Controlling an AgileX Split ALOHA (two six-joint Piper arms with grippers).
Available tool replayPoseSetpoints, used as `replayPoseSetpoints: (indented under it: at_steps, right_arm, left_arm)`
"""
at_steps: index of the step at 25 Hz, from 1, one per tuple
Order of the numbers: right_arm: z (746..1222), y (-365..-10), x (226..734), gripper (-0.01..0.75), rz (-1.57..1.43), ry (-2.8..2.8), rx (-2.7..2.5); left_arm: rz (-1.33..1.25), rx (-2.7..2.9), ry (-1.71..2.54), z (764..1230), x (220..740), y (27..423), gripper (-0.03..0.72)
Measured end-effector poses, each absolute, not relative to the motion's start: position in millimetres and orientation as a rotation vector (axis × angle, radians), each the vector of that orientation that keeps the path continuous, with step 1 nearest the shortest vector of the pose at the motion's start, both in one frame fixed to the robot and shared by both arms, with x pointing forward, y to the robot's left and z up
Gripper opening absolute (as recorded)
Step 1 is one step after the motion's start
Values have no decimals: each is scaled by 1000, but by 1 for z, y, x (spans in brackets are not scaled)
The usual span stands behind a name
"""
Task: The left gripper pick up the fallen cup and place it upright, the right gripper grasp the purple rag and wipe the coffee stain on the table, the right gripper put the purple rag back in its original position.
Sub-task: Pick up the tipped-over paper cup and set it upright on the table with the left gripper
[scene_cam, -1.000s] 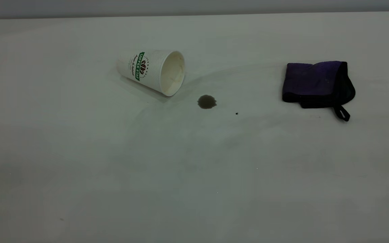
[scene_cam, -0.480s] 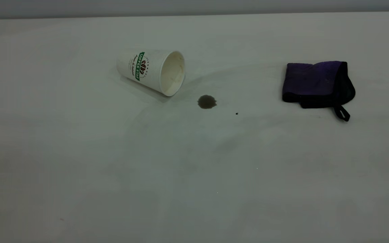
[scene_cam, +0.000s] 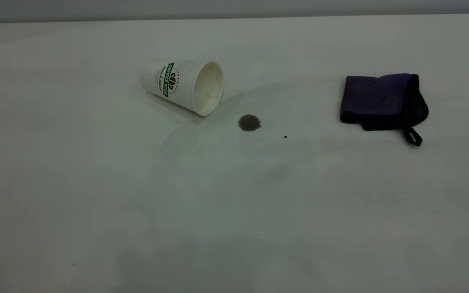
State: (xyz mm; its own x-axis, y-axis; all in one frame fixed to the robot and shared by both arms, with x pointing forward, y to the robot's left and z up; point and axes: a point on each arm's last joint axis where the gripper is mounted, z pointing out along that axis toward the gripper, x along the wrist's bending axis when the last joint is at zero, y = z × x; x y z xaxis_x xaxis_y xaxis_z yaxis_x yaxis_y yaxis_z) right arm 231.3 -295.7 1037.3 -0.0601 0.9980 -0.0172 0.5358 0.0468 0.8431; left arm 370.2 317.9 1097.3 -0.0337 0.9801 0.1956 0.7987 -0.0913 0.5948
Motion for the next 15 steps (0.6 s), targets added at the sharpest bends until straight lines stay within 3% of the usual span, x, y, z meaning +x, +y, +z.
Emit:
replayPoseSetpoints:
  at_steps: [2, 5, 9, 15]
  right_arm:
    - [1037, -296, 231, 238, 900, 1673, 1560]
    - [1037, -296, 231, 238, 900, 1673, 1560]
    - [1037, -296, 231, 238, 900, 1673, 1560]
    - [1037, -296, 231, 238, 900, 1673, 1560]
  left_arm:
    - [823, 1958, 1883, 1096, 396, 318, 620]
    - [768, 2010, 1900, 1088, 436, 315, 686]
    - [707, 2163, 1860, 1071, 488, 294, 697]
    - [803, 2370, 1749, 1040, 549, 223, 697]
